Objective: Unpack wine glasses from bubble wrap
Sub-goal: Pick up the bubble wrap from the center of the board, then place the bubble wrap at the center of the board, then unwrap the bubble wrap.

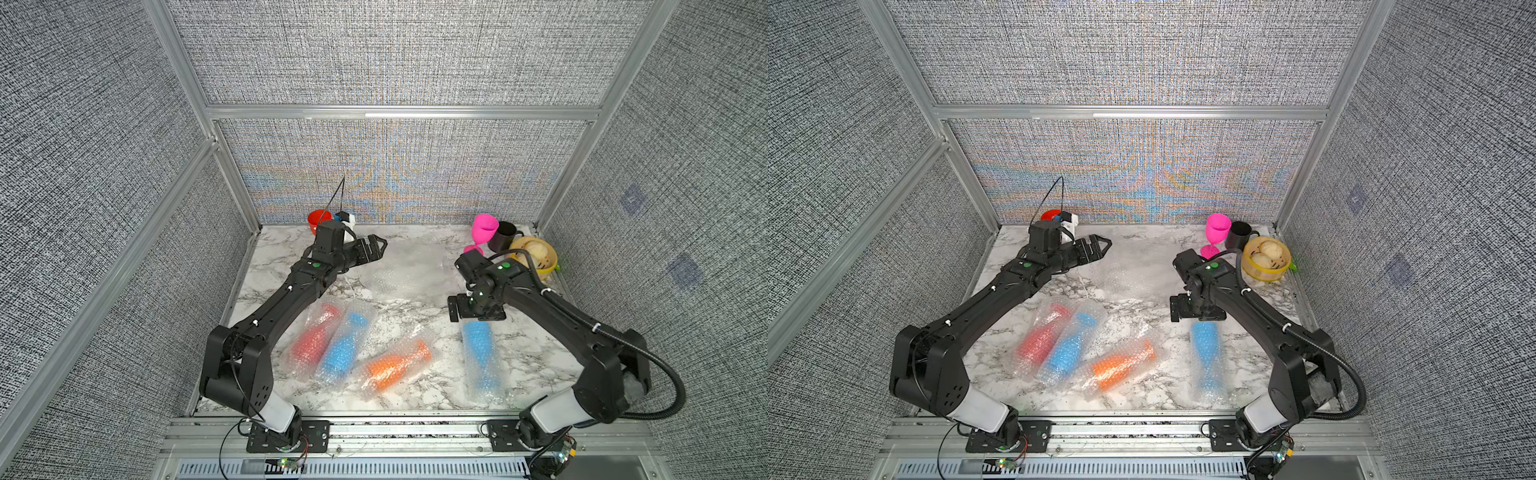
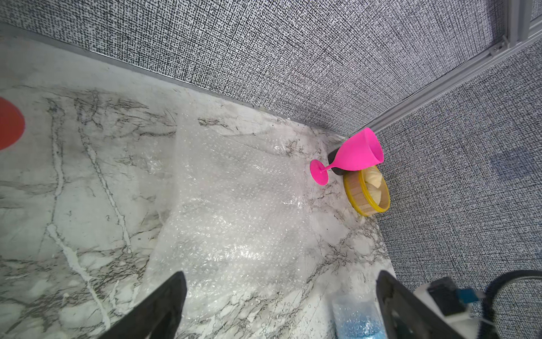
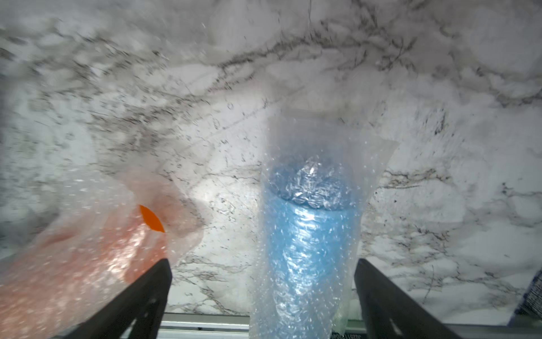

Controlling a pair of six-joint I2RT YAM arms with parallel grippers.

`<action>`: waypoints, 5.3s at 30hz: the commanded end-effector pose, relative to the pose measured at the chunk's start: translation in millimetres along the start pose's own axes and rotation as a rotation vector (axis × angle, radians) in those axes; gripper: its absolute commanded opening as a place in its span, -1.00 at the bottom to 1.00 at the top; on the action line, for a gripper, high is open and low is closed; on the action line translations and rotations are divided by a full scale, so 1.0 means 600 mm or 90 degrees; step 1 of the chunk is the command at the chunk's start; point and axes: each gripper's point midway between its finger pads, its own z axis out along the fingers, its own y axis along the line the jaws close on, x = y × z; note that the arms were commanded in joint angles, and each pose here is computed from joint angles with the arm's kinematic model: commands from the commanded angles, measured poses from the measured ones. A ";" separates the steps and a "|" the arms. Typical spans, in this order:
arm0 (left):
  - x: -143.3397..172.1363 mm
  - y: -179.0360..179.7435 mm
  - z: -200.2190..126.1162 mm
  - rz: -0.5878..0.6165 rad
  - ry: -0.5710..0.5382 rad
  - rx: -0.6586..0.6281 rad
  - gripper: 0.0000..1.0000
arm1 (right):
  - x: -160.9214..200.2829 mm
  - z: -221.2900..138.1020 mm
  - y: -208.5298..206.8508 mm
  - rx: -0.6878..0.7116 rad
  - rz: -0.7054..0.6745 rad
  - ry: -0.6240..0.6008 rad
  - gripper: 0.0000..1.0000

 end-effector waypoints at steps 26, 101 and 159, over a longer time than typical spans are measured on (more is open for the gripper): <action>0.001 -0.003 0.007 0.005 0.008 0.021 0.99 | 0.034 0.049 -0.036 0.048 0.049 0.030 0.98; 0.031 0.017 0.083 -0.042 0.091 0.056 1.00 | -0.378 0.045 0.096 -0.291 0.142 -0.126 0.63; 0.160 0.003 0.166 0.029 0.256 -0.045 0.79 | -0.334 0.077 0.229 -0.410 0.052 -0.090 -0.53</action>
